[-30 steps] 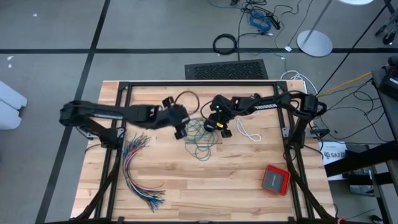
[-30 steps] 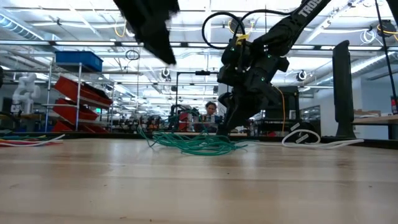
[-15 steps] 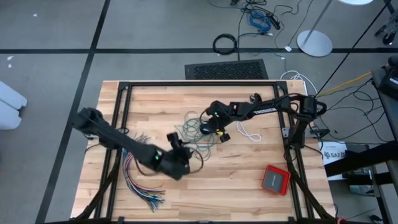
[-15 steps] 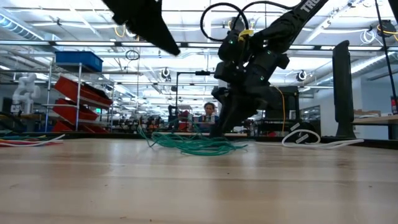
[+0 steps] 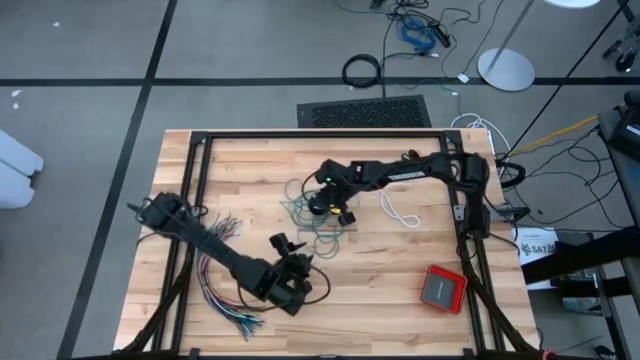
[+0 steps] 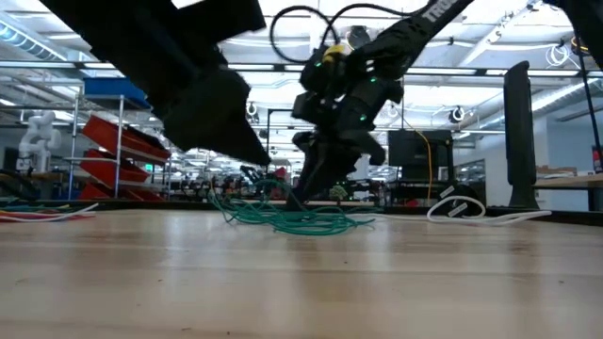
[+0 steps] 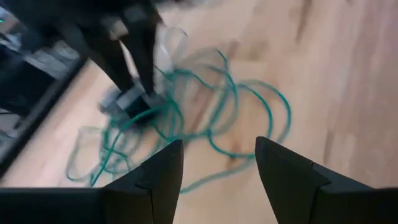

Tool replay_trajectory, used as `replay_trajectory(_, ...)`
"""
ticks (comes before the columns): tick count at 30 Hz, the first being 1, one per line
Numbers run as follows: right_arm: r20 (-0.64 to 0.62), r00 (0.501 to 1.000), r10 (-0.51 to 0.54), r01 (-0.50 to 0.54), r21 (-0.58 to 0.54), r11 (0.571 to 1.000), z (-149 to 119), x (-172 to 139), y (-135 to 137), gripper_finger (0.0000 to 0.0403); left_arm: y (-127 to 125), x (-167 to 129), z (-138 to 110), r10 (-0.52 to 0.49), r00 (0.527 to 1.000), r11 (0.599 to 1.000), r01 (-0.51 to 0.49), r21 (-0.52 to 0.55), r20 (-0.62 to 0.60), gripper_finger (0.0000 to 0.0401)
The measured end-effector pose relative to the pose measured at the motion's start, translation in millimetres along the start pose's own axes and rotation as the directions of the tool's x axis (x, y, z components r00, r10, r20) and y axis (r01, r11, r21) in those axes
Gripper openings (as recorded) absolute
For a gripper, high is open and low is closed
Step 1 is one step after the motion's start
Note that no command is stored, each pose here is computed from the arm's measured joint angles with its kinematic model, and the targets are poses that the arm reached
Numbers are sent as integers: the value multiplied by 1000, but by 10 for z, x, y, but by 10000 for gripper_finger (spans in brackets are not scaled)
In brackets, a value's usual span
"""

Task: Coil cords
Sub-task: Put the green wire and the spool on the table

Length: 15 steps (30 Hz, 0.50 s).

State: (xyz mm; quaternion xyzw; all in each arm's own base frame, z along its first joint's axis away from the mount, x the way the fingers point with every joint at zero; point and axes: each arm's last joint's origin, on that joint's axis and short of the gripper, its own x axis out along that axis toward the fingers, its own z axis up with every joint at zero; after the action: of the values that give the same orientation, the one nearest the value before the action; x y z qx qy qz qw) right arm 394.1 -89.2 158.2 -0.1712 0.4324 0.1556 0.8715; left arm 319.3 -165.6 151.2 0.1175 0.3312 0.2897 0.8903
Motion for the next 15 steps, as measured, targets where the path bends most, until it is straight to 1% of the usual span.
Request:
replay_trajectory(2,-10,1000,11,-11,2,1000,30,63,-43,94,-4,-33,0,48,998,999,-48,-4,45,208)
replay_trajectory(5,-18,1000,21,-21,3,1000,93,137,-119,93,-21,-101,-6,82,992,997,-82,2,91,208)
replay_trajectory(9,-11,1000,8,-8,-8,1000,184,213,-257,92,-54,-169,-29,74,991,997,-75,7,107,208)
replay_trajectory(15,11,999,-37,37,1,999,251,284,-530,96,-60,-217,-55,98,987,995,-94,-42,130,208)
